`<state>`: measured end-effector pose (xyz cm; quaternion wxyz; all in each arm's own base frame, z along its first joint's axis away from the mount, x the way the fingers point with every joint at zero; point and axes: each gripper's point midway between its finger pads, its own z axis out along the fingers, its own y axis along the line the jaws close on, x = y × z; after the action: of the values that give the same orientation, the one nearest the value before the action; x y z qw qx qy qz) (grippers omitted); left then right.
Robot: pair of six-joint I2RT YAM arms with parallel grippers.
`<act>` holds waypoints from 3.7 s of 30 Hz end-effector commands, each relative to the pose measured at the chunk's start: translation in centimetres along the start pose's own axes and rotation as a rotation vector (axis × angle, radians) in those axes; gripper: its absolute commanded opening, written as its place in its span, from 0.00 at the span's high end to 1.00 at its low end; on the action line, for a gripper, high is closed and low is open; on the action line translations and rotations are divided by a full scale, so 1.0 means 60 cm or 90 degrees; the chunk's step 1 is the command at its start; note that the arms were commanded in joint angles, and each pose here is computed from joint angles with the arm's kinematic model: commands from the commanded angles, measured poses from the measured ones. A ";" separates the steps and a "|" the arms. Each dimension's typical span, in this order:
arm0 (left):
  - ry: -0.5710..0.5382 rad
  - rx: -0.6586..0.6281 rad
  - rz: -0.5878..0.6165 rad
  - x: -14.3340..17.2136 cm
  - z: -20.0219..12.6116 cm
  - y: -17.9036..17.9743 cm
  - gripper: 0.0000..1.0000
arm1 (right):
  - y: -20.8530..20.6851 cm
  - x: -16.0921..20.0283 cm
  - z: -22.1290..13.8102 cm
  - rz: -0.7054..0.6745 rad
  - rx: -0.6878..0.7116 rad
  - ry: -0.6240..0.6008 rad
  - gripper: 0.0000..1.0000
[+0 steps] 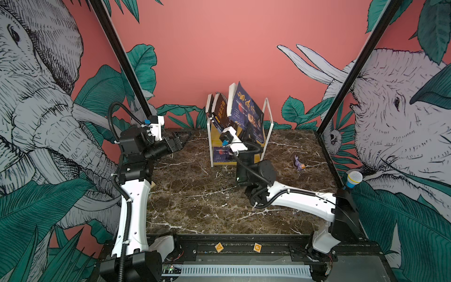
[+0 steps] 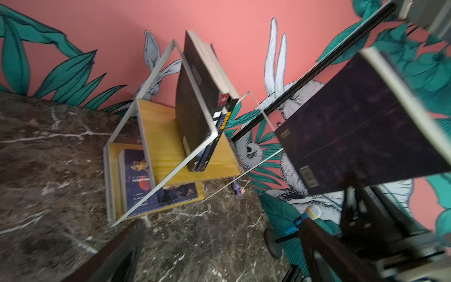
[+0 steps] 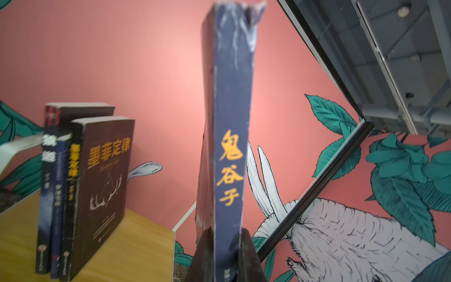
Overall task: Stacking books/files
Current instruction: Place the book on the bookshelf.
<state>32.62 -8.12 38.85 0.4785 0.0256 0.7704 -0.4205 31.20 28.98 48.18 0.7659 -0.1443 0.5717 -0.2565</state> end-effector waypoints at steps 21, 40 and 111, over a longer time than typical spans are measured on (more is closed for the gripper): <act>0.034 -0.130 0.093 0.074 -0.002 0.099 0.01 | 0.065 -0.017 0.126 0.372 -0.143 0.022 1.00; 0.041 -0.146 0.112 0.077 -0.002 0.108 0.01 | 0.121 0.080 0.176 0.445 -0.056 0.045 1.00; 0.060 -0.132 0.123 0.098 0.010 0.099 0.01 | 0.139 0.104 0.103 0.348 -0.334 0.152 0.80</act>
<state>33.12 -6.56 30.13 0.4706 0.0590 0.8316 -0.2889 38.96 34.10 43.20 0.7028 -0.1307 0.6740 0.1862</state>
